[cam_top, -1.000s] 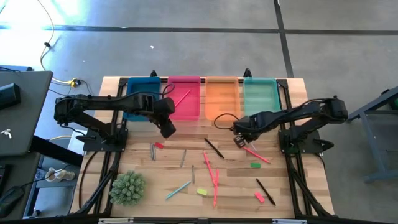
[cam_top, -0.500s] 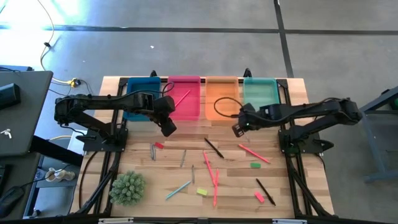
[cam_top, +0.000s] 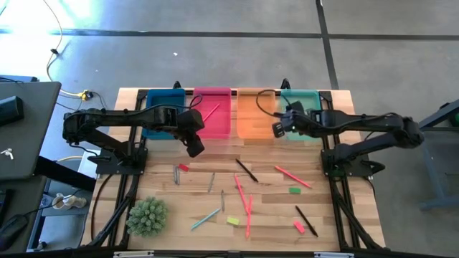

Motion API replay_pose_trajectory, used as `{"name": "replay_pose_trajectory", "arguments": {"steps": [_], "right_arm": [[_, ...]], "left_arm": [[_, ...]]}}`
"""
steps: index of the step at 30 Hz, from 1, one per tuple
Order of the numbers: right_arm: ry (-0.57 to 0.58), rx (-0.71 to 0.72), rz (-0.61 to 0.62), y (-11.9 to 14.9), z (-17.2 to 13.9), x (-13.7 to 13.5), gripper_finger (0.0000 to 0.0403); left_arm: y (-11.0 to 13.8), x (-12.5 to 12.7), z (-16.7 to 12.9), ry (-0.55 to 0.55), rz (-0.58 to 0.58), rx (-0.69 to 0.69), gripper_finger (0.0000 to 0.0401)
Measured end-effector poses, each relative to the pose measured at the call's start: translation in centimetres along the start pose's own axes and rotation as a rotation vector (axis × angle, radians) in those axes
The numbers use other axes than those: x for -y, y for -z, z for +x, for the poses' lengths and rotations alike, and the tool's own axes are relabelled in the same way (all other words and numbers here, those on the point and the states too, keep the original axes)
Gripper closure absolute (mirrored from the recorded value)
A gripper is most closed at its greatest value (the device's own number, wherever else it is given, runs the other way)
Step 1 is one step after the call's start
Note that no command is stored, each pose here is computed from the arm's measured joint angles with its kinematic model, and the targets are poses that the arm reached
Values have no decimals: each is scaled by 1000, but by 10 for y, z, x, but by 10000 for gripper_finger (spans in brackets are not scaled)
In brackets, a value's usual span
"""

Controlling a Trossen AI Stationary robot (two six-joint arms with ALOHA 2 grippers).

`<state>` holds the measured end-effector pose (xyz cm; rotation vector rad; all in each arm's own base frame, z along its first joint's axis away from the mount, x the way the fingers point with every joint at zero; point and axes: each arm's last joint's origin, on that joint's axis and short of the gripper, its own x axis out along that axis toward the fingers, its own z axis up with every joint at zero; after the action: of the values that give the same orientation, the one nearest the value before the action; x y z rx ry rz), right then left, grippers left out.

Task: Sort crayons/erasers/pens/pencils in bins
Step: Put the purple pen into the green bin

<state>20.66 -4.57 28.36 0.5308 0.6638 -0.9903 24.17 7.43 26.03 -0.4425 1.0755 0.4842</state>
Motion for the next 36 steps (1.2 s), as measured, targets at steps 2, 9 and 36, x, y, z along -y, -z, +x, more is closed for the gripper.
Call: {"name": "replay_pose_trajectory", "arguments": {"steps": [2,9,36], "right_arm": [[24,9,9,-5,2,6,386],[103,21,-19,-20,10,26,386],[245,-299,-196,-53,93,106,386]], "left_arm": [[-1,0,0,2,0,6,275],[-4,2,0,16,-2,45,275],[-5,2,0,25,-243,52,275]]}}
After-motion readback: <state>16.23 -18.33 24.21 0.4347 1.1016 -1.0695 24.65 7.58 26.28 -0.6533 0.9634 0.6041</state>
